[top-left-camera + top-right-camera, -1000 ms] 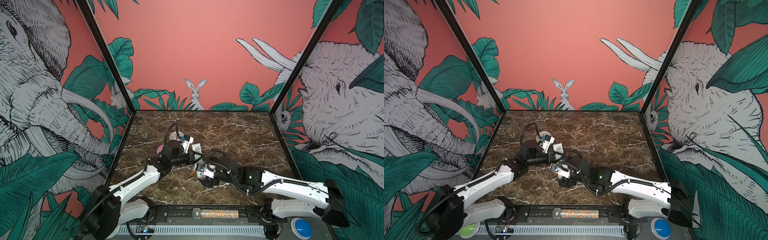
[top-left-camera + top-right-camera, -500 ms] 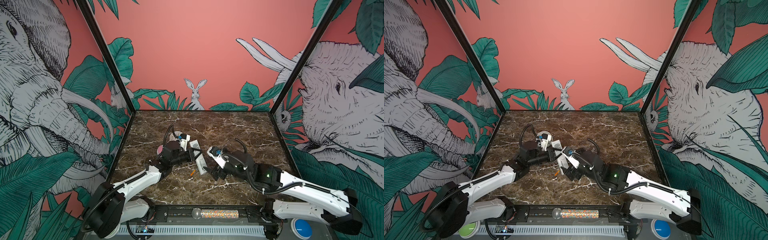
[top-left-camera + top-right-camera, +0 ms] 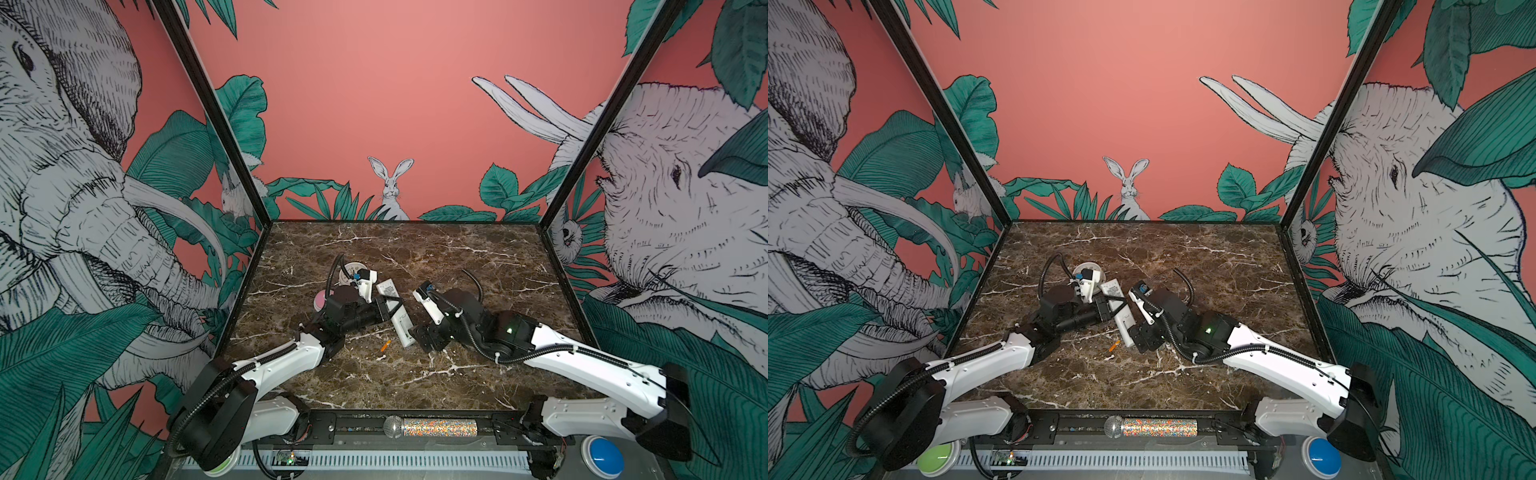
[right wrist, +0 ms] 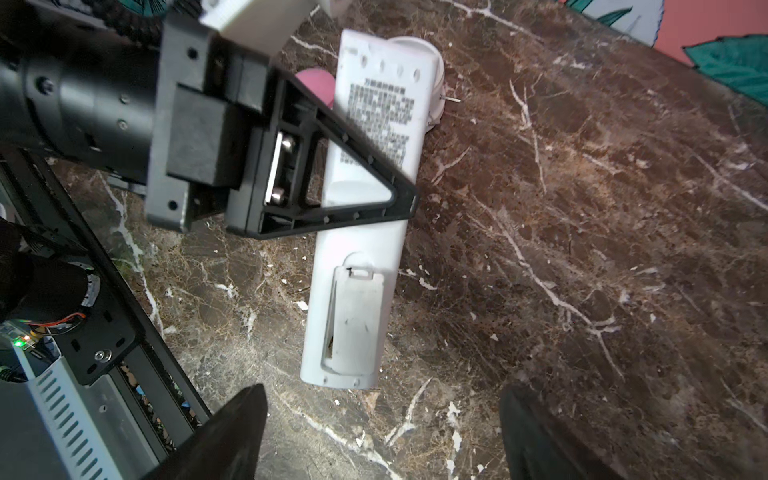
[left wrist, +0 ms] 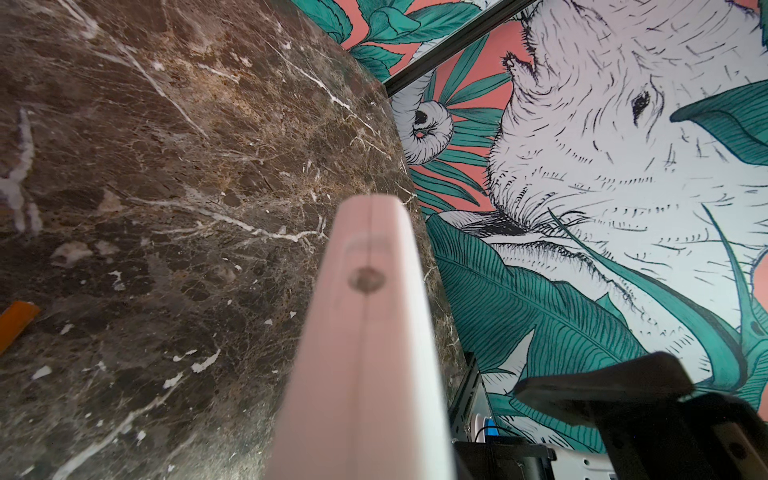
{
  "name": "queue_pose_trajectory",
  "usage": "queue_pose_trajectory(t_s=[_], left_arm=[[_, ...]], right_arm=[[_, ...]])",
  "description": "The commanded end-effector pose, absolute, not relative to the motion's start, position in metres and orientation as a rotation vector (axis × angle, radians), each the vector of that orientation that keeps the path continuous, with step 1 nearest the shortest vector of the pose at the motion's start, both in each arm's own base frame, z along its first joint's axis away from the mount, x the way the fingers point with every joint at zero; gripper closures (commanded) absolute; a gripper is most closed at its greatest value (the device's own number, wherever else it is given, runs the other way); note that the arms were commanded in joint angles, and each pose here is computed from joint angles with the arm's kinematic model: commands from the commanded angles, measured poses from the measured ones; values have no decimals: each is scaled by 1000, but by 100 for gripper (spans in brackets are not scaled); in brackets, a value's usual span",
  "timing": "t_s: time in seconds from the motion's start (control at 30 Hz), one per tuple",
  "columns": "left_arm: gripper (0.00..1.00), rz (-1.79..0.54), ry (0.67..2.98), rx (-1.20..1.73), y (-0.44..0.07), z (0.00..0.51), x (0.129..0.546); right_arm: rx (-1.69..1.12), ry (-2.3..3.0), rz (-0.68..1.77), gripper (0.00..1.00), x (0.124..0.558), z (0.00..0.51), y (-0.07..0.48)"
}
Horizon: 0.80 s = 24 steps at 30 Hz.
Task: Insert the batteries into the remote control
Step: 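Move the right gripper back toward the battery cover end of the remote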
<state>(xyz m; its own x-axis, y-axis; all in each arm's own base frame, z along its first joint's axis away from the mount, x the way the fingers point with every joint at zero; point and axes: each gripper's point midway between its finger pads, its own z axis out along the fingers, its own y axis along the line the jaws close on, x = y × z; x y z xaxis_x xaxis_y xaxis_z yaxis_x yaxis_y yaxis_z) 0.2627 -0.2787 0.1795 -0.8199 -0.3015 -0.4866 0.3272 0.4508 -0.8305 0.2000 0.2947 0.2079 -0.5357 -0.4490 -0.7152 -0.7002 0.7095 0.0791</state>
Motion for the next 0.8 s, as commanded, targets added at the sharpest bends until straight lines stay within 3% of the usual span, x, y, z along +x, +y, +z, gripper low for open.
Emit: queue_pose_trajectory(t_s=[0.0,0.13,0.4,0.77], left_arm=[[100,-1403,2046,7,-274,193,265],[100,-1408,2042,-2,-273,193,265],[100,-1413,2037,-5,-273,194,264],[100,-1416,2040,-4,-273,192,263]], right_arm=[[-826,2234,506,11,204,216,302],[-827,2240,504,18,209,210,309],[-822,2265,507,19,216,195,320],[-792,2278,529,30,226,187,327]])
